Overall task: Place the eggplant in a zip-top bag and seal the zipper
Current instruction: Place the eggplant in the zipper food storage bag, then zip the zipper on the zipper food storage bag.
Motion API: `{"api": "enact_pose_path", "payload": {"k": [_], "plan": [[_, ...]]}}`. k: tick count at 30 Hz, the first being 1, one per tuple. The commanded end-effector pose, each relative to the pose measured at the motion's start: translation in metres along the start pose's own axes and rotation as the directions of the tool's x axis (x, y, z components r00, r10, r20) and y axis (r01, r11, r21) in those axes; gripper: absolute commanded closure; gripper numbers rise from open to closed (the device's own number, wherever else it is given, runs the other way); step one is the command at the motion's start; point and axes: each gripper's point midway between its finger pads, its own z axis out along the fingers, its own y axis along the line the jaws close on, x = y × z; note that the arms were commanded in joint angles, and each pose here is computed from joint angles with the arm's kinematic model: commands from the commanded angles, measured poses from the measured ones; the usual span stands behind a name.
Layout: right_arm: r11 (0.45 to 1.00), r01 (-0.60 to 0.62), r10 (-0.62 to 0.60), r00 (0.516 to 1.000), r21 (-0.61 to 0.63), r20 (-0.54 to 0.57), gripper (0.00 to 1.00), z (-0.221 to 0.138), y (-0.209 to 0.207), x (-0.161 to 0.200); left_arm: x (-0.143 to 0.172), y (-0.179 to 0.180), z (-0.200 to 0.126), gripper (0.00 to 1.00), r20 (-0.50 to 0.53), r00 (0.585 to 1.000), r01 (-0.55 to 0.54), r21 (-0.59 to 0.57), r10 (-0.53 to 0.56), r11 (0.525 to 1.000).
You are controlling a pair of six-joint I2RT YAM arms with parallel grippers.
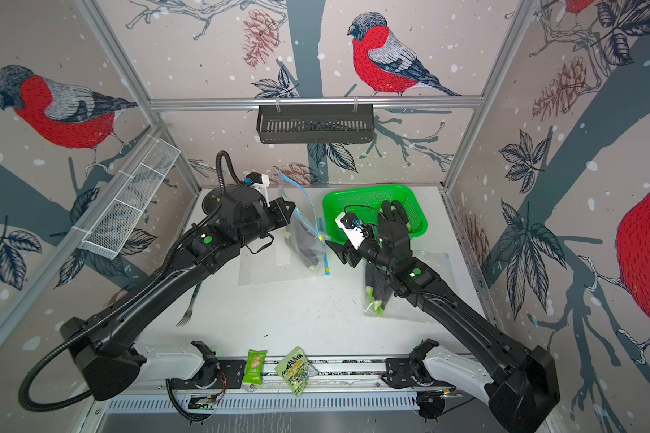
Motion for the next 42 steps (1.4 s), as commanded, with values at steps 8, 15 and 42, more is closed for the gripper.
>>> {"api": "enact_pose_path", "payload": {"k": [8, 15, 42], "plan": [[0.999, -0.012, 0.015, 0.997, -0.037, 0.072, 0.33, -0.011, 0.020, -0.013, -0.015, -0.004, -0.005, 1.00, 0.046, 0.999, -0.011, -0.009, 0.012, 1.000], [0.999, 0.029, -0.031, 0.995, 0.023, 0.095, 0.37, 0.001, 0.014, -0.014, -0.016, -0.008, -0.005, 1.00, 0.047, 0.999, -0.004, 0.007, 0.004, 1.000], [1.000, 0.004, -0.005, 0.995, 0.010, 0.105, 0.45, 0.037, 0.004, -0.012, -0.016, -0.010, -0.005, 1.00, 0.053, 0.999, 0.002, 0.024, -0.003, 1.000]]}}
